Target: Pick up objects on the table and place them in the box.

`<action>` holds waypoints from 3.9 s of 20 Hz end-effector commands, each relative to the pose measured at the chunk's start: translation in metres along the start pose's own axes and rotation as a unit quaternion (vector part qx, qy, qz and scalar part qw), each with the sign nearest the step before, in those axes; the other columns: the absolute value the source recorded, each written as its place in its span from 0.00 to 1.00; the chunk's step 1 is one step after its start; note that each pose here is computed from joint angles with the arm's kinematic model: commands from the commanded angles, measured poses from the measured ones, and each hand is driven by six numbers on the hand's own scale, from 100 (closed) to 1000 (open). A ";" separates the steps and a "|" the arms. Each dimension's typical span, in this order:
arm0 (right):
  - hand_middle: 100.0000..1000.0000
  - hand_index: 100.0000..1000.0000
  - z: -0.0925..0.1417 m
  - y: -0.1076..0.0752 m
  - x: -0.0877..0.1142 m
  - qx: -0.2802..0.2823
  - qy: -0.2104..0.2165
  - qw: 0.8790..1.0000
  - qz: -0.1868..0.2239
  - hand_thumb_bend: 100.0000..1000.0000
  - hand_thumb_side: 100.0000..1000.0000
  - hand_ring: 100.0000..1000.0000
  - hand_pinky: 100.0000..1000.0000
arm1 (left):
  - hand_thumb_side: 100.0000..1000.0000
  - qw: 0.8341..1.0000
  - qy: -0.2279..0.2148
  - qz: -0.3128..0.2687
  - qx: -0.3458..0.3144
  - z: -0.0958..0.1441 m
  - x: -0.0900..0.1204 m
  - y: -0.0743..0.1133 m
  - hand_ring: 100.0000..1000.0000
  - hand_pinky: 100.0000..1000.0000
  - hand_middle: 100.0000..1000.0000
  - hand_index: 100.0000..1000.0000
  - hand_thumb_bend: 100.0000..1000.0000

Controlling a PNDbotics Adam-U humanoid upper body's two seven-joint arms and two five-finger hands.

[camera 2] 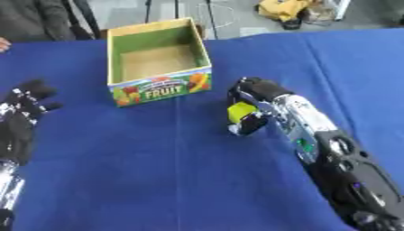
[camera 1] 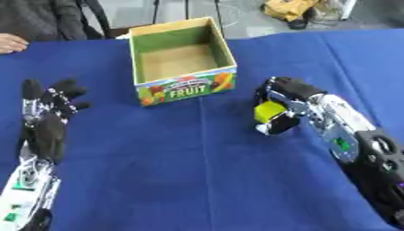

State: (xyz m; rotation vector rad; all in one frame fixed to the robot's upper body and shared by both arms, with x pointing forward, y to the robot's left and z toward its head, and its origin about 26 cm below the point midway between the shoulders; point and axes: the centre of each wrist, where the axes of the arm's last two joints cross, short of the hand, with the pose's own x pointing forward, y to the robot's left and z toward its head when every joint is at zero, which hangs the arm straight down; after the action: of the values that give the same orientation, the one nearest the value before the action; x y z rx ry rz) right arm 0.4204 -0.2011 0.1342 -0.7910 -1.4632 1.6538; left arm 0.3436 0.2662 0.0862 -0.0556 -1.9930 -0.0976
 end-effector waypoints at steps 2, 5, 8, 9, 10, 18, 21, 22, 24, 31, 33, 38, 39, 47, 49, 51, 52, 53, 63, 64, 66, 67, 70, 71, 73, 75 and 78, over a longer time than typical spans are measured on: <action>0.34 0.58 0.000 -0.009 -0.003 -0.023 0.005 1.000 -0.006 0.09 0.20 0.07 0.00 | 1.00 1.000 -0.014 -0.007 0.003 -0.004 0.008 0.005 0.78 0.68 0.58 0.76 0.80; 0.34 0.58 0.000 -0.013 -0.003 -0.035 0.003 0.999 -0.009 0.10 0.20 0.07 0.00 | 1.00 1.000 -0.014 -0.007 0.002 -0.004 0.008 0.005 0.78 0.68 0.58 0.76 0.80; 0.34 0.58 0.001 -0.025 -0.003 -0.053 0.002 0.999 -0.006 0.10 0.21 0.07 0.00 | 1.00 1.000 -0.014 -0.007 0.002 -0.004 0.008 0.005 0.78 0.68 0.58 0.76 0.80; 0.34 0.58 0.001 -0.030 -0.003 -0.061 0.003 0.998 -0.006 0.11 0.21 0.07 0.00 | 1.00 1.000 -0.015 -0.007 0.002 -0.004 0.008 0.005 0.78 0.68 0.58 0.76 0.80; 0.34 0.58 0.001 -0.036 -0.004 -0.069 0.003 0.998 -0.005 0.11 0.22 0.07 0.00 | 1.00 1.000 -0.015 -0.007 0.002 -0.004 0.008 0.005 0.78 0.68 0.58 0.76 0.80; 0.34 0.58 0.007 -0.077 -0.010 -0.126 0.015 0.992 0.009 0.10 0.25 0.07 0.00 | 1.00 1.000 -0.018 -0.007 -0.002 -0.006 0.010 0.004 0.78 0.68 0.58 0.76 0.80; 0.34 0.58 0.007 -0.084 -0.011 -0.136 0.017 0.990 0.012 0.10 0.25 0.07 0.00 | 1.00 1.000 -0.020 -0.005 -0.004 -0.007 0.011 0.003 0.78 0.68 0.58 0.76 0.80; 0.35 0.58 0.007 -0.093 -0.013 -0.147 0.022 0.989 0.019 0.10 0.27 0.07 0.00 | 1.00 1.000 -0.026 -0.002 -0.009 -0.009 0.013 0.000 0.78 0.68 0.58 0.76 0.81; 0.35 0.57 0.007 -0.106 -0.018 -0.163 0.033 0.986 0.027 0.11 0.27 0.07 0.00 | 1.00 0.999 -0.037 0.005 -0.020 -0.015 0.018 -0.007 0.78 0.68 0.58 0.76 0.81; 0.35 0.56 -0.002 -0.123 -0.033 -0.194 0.065 0.978 0.035 0.11 0.27 0.07 0.00 | 1.00 0.996 -0.073 0.031 -0.049 -0.030 0.035 -0.028 0.78 0.68 0.58 0.76 0.81; 0.35 0.56 -0.005 -0.120 -0.038 -0.196 0.074 0.977 0.034 0.13 0.26 0.07 0.00 | 1.00 0.994 -0.081 0.037 -0.057 -0.032 0.039 -0.033 0.78 0.68 0.58 0.76 0.82; 0.35 0.55 -0.012 -0.110 -0.046 -0.201 0.082 0.976 0.033 0.14 0.25 0.08 0.00 | 1.00 0.992 -0.095 0.046 -0.069 -0.036 0.047 -0.040 0.78 0.68 0.58 0.76 0.82; 0.35 0.55 -0.014 -0.108 -0.047 -0.202 0.083 0.975 0.035 0.14 0.25 0.08 0.00 | 1.00 0.992 -0.096 0.047 -0.070 -0.036 0.048 -0.041 0.78 0.68 0.58 0.76 0.82; 0.39 0.56 -0.017 -0.094 -0.059 -0.215 0.108 0.969 0.052 0.25 0.27 0.14 0.05 | 1.00 0.990 -0.103 0.048 -0.078 -0.037 0.052 -0.044 0.78 0.68 0.58 0.76 0.82; 0.40 0.57 -0.017 -0.093 -0.060 -0.218 0.111 0.968 0.057 0.47 0.35 0.16 0.07 | 1.00 0.991 -0.102 0.048 -0.078 -0.037 0.052 -0.044 0.78 0.68 0.58 0.76 0.82; 0.40 0.57 -0.017 -0.092 -0.060 -0.220 0.113 0.967 0.062 0.76 0.45 0.17 0.09 | 1.00 0.991 -0.103 0.047 -0.078 -0.037 0.052 -0.043 0.78 0.68 0.58 0.76 0.82; 0.40 0.57 -0.017 -0.092 -0.061 -0.221 0.114 0.966 0.064 0.78 0.45 0.17 0.09 | 1.00 0.991 -0.103 0.047 -0.078 -0.037 0.052 -0.043 0.78 0.68 0.58 0.76 0.82; 0.40 0.57 -0.017 -0.092 -0.061 -0.223 0.115 0.966 0.065 0.79 0.46 0.18 0.09 | 1.00 0.991 -0.103 0.047 -0.078 -0.037 0.052 -0.043 0.78 0.68 0.58 0.76 0.82; 0.40 0.58 -0.013 -0.104 -0.058 -0.255 0.109 0.960 0.044 0.79 0.46 0.21 0.13 | 1.00 0.992 -0.095 0.042 -0.073 -0.035 0.049 -0.040 0.77 0.68 0.58 0.76 0.82; 0.40 0.58 -0.010 -0.109 -0.058 -0.266 0.107 0.957 0.037 0.79 0.47 0.21 0.13 | 1.00 0.992 -0.093 0.041 -0.071 -0.034 0.047 -0.039 0.77 0.68 0.58 0.76 0.82; 0.40 0.58 -0.003 -0.124 -0.057 -0.295 0.100 0.950 0.023 0.80 0.48 0.21 0.13 | 1.00 0.993 -0.087 0.037 -0.067 -0.032 0.044 -0.035 0.77 0.68 0.58 0.76 0.82; 0.40 0.58 0.002 -0.132 -0.056 -0.312 0.096 0.945 0.016 0.80 0.48 0.21 0.13 | 1.00 0.994 -0.083 0.035 -0.065 -0.031 0.043 -0.034 0.77 0.68 0.58 0.76 0.81; 0.39 0.58 0.021 -0.151 -0.054 -0.359 0.087 0.929 -0.004 0.82 0.49 0.21 0.13 | 1.00 0.996 -0.072 0.026 -0.054 -0.026 0.037 -0.026 0.77 0.68 0.58 0.77 0.81; 0.39 0.58 0.029 -0.153 -0.054 -0.372 0.084 0.924 -0.016 0.82 0.49 0.21 0.13 | 1.00 0.996 -0.067 0.022 -0.049 -0.024 0.035 -0.023 0.77 0.68 0.58 0.77 0.81; 0.40 0.59 0.045 -0.152 -0.055 -0.391 0.077 0.916 -0.043 0.78 0.49 0.22 0.15 | 1.00 0.997 -0.059 0.015 -0.037 -0.020 0.031 -0.016 0.77 0.68 0.58 0.76 0.81; 0.41 0.61 0.063 -0.143 -0.055 -0.399 0.066 0.911 -0.082 0.85 0.47 0.24 0.19 | 1.00 0.998 -0.055 0.007 -0.021 -0.017 0.028 -0.009 0.77 0.68 0.58 0.76 0.81; 0.43 0.64 0.085 -0.121 -0.053 -0.399 0.041 0.902 -0.160 0.83 0.47 0.29 0.26 | 1.00 0.999 -0.054 -0.001 -0.002 -0.016 0.027 -0.002 0.77 0.68 0.58 0.76 0.81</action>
State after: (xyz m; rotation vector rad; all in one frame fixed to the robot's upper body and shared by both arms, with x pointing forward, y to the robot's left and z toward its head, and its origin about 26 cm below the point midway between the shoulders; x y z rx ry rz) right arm 0.4032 -0.2825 0.2396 -0.9745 -2.0169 0.7722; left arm 0.3459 0.2528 0.1090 -0.1072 -2.0767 -0.0963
